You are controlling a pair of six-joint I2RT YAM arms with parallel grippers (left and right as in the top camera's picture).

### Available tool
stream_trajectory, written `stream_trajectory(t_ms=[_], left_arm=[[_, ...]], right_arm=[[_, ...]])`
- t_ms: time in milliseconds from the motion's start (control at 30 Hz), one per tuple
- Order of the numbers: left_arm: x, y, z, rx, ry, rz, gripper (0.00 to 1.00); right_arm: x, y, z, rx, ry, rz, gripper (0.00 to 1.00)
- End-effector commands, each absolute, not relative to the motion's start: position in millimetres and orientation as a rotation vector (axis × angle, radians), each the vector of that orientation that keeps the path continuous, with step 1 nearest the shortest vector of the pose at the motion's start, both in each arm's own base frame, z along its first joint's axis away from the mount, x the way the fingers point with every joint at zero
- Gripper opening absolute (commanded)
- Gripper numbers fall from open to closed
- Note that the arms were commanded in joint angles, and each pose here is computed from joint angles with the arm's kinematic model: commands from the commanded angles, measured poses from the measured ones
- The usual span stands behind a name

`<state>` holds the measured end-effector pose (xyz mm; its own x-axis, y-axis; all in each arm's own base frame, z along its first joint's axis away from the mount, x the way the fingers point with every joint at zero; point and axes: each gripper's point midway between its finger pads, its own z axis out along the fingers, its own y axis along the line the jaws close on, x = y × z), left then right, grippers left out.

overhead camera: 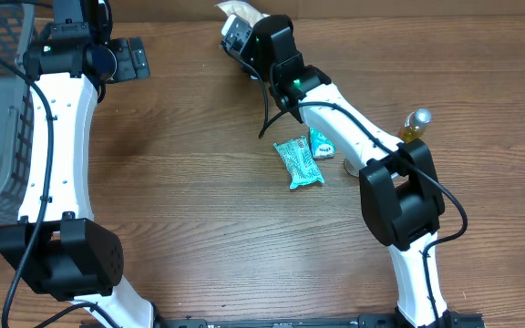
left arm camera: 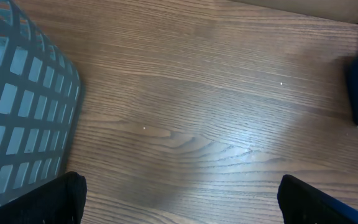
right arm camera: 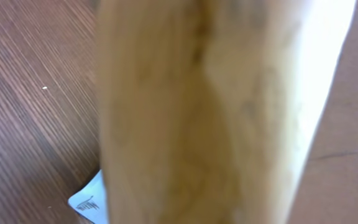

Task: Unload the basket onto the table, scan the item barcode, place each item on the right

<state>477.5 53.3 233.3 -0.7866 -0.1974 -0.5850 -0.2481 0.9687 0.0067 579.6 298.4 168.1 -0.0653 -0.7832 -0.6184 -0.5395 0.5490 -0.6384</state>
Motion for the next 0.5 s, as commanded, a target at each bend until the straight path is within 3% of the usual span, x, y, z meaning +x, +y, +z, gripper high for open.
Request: stream_trajectory(t_ms=[0, 300, 467], left_arm=[[480.6, 51.0, 230.8, -0.297, 2.508, 0.117, 1.0], [480.6, 51.0, 230.8, -0.297, 2.508, 0.117, 1.0], [480.6, 50.9, 230.7, -0.297, 2.508, 0.117, 1.0]], right_arm=[[568.5, 308.1, 161.1, -1.155, 1.755, -0.27, 0.04], [558.6, 317.8, 152.3, -1.186, 1.778, -0.186, 0.04], [570.0, 306.2, 177.2, -1.059, 1.772, -0.206, 0.04]])
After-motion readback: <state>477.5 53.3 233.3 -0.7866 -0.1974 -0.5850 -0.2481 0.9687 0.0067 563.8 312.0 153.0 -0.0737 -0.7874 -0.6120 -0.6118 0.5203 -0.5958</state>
